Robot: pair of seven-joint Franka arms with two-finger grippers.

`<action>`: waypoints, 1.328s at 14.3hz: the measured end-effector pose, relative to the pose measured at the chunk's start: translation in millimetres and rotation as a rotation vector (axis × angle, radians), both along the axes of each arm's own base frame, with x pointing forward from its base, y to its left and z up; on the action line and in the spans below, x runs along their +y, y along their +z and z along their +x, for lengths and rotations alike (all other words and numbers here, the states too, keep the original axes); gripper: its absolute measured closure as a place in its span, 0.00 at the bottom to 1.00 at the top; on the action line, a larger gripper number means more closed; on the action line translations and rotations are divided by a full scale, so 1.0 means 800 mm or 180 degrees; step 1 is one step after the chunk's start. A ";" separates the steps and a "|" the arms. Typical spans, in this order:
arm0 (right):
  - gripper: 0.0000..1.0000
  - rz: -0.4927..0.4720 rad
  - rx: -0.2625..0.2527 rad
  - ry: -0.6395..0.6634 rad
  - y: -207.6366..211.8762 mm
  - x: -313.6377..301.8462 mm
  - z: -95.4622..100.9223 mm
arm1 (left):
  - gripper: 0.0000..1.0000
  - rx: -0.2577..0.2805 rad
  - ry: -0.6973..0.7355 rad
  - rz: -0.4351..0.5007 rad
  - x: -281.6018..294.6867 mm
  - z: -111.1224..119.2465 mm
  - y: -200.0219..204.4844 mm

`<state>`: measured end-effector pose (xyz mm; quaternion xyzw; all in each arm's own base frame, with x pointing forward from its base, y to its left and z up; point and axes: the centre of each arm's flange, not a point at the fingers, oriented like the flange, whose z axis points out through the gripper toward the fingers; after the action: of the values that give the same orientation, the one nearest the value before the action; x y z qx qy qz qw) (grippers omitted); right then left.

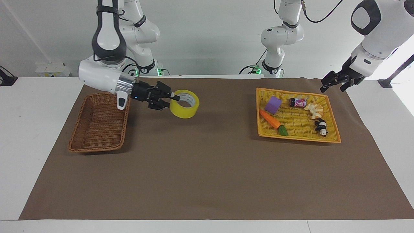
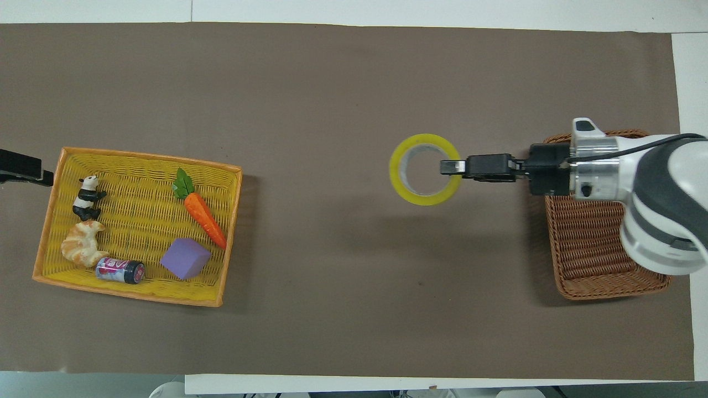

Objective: Move tape to another basket
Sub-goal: 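Carry the tape with the right gripper over the wicker basket, then lower the tape into the wicker basket and open the right gripper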

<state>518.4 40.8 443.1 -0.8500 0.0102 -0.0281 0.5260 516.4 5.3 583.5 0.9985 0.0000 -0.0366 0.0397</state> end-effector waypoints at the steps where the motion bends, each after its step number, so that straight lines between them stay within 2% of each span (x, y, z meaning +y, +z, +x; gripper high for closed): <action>1: 0.47 -0.0048 0.0050 0.0018 0.000 -0.050 -0.007 | 0.00 -0.0003 -0.0008 0.0002 -0.002 0.000 0.001; 3: 0.47 -0.0104 0.0155 -0.0012 0.001 -0.142 -0.028 | 0.00 -0.0007 -0.0014 0.0003 -0.003 0.000 0.001; 5: 0.47 -0.0301 0.0275 -0.0090 -0.002 -0.222 -0.043 | 0.00 -0.0015 -0.0011 0.0055 0.001 0.000 0.003; 8: 0.47 -0.0299 0.0373 -0.0203 -0.037 -0.295 -0.050 | 0.00 -0.0032 -0.0039 0.0175 0.004 -0.003 0.021; 11: 0.47 -0.0315 0.0354 -0.0098 -0.099 -0.314 -0.041 | 0.00 -0.0025 -0.0077 0.0204 -0.003 -0.009 0.050; 14: 0.47 -0.0366 0.0302 0.0083 -0.148 -0.330 -0.042 | 0.00 -0.0023 -0.0146 0.0298 -0.012 -0.011 0.058; 19: 0.47 -0.0476 0.0214 0.0205 -0.137 -0.340 -0.038 | 0.00 -0.0027 -0.0229 0.0346 -0.027 -0.011 0.058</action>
<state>487.7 -231.3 333.7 -0.8872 -0.0016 0.0167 0.4611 507.4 -16.1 629.8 0.9987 -0.0341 -0.0337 -0.0160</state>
